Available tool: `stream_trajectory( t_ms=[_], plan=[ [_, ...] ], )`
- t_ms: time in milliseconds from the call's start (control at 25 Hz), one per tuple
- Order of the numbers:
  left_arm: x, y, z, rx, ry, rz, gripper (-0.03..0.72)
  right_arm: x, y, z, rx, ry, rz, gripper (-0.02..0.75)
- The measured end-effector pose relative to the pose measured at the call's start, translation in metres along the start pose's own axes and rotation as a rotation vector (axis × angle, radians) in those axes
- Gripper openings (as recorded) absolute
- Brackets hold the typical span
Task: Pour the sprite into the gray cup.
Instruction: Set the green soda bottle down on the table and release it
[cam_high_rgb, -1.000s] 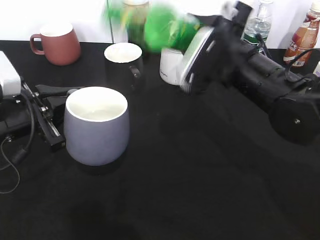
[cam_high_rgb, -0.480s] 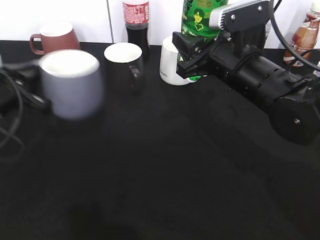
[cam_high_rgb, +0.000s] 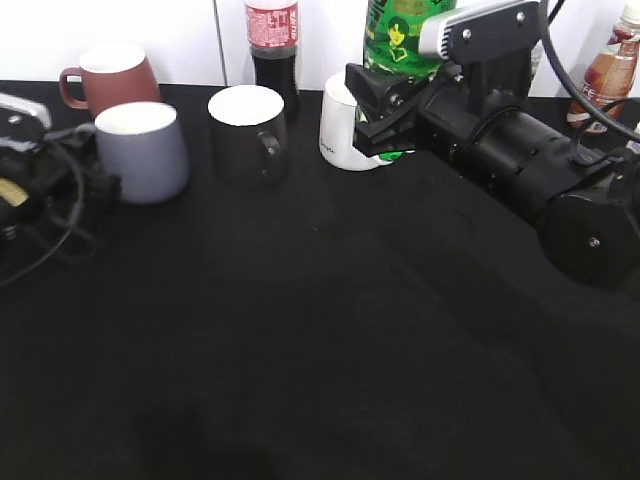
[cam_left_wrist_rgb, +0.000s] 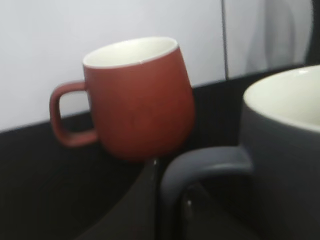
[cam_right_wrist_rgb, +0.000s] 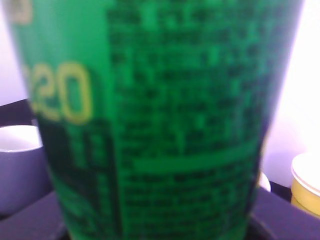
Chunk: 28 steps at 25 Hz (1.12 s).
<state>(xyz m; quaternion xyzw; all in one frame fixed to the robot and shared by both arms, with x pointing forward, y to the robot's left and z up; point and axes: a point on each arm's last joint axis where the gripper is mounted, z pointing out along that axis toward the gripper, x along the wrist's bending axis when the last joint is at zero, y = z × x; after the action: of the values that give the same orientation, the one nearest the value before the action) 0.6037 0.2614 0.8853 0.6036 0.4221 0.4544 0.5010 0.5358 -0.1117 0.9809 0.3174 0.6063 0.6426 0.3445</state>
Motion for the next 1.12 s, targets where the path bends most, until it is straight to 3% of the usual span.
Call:
stream_trajectory(
  t_ms=[280,520,600,800,1040,1120],
  plan=[
    [0.002,-0.007,0.016,-0.043,0.011,-0.006,0.054,0.0,0.0,0.0,0.0,-0.001,0.001,0.395],
    [-0.008,-0.019,-0.038,0.06,-0.002,-0.044,0.23,0.0,0.001,0.0,-0.006,-0.002,0.001,0.395],
    [-0.01,-0.014,-0.06,0.113,0.0,-0.049,0.245,0.0,0.002,0.0,-0.017,-0.001,0.001,0.395],
    [-0.011,-0.008,-0.067,0.108,0.0,-0.048,0.248,-0.001,0.002,0.0,-0.017,-0.014,0.009,0.395],
    [-0.022,0.046,-0.1,0.029,-0.01,-0.034,0.249,-0.036,-0.002,-0.004,0.022,-0.261,0.051,0.395],
    [-0.032,0.062,-0.107,0.051,-0.042,-0.03,0.251,-0.064,-0.005,-0.009,0.045,-0.346,0.048,0.395]
  ],
)
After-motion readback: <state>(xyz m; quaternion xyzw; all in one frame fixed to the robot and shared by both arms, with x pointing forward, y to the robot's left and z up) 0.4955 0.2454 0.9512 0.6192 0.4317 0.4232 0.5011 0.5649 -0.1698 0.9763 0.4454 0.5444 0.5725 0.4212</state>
